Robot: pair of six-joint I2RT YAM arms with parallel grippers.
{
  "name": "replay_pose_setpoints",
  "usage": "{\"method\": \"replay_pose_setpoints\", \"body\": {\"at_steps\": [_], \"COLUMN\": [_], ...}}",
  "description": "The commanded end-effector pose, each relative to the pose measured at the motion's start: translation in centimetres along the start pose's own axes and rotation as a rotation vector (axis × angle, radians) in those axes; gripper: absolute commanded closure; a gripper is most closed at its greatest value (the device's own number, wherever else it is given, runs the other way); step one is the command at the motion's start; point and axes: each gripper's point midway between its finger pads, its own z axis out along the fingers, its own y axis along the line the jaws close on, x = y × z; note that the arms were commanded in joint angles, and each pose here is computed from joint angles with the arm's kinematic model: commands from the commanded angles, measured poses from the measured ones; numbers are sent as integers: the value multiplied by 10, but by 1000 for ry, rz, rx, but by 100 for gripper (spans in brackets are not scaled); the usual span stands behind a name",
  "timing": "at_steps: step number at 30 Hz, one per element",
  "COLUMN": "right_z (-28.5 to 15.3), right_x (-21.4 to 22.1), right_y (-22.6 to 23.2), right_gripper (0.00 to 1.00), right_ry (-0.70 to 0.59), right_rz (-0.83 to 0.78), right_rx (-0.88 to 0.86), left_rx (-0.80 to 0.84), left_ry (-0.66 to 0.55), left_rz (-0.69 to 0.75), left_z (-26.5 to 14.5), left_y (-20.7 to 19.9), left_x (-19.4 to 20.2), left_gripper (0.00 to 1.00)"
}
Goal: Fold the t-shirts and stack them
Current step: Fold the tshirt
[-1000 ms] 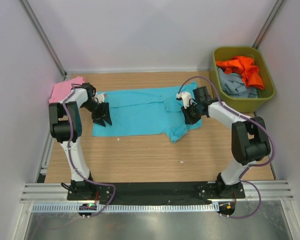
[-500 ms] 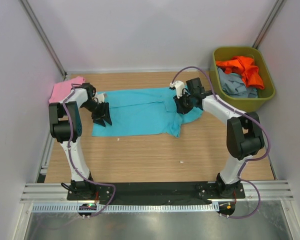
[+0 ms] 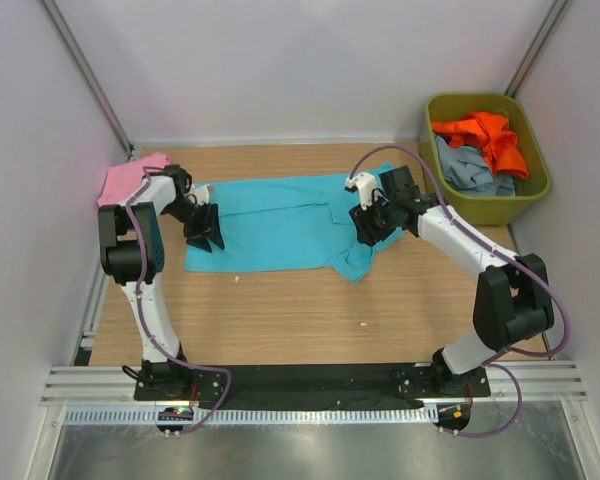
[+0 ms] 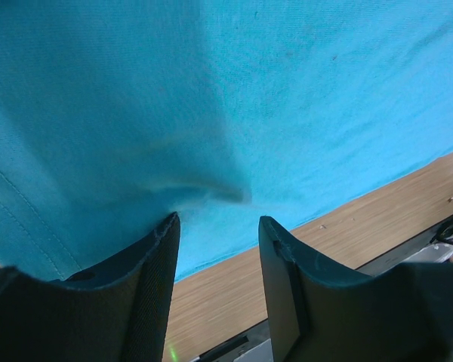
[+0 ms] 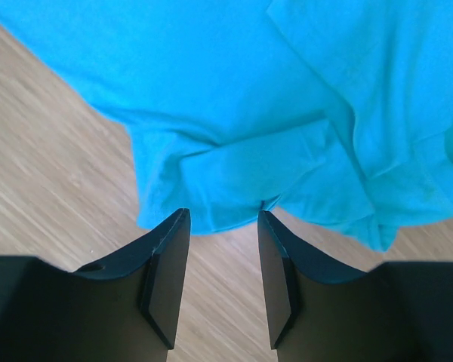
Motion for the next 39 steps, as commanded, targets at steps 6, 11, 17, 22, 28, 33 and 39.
{"method": "replay_pose_setpoints", "body": {"at_steps": [6, 11, 17, 22, 28, 33, 39], "right_z": [6, 25, 37, 44, 46, 48, 43], "right_x": [56, 67, 63, 69, 70, 69, 31], "right_y": [22, 13, 7, 2, 2, 8, 5], "right_gripper": [53, 53, 53, 53, 61, 86, 99], "right_ry": [117, 145, 142, 147, 150, 142, 59], "right_rz": [26, 27, 29, 29, 28, 26, 50], "right_rx": [-73, -49, -41, -27, -33, -67, -72], "left_rx": [2, 0, 0, 3, 3, 2, 2], "left_ry": [-38, -40, -37, -43, -40, -41, -42], "left_rz": [13, 14, 13, 14, 16, 15, 18], "left_z": [-3, -5, -4, -5, -4, -4, -4], "left_y": [1, 0, 1, 0, 0, 1, 0], "left_x": [-15, -13, -10, -14, -14, -16, -16], "left_gripper": [52, 52, 52, 52, 52, 52, 52]}}
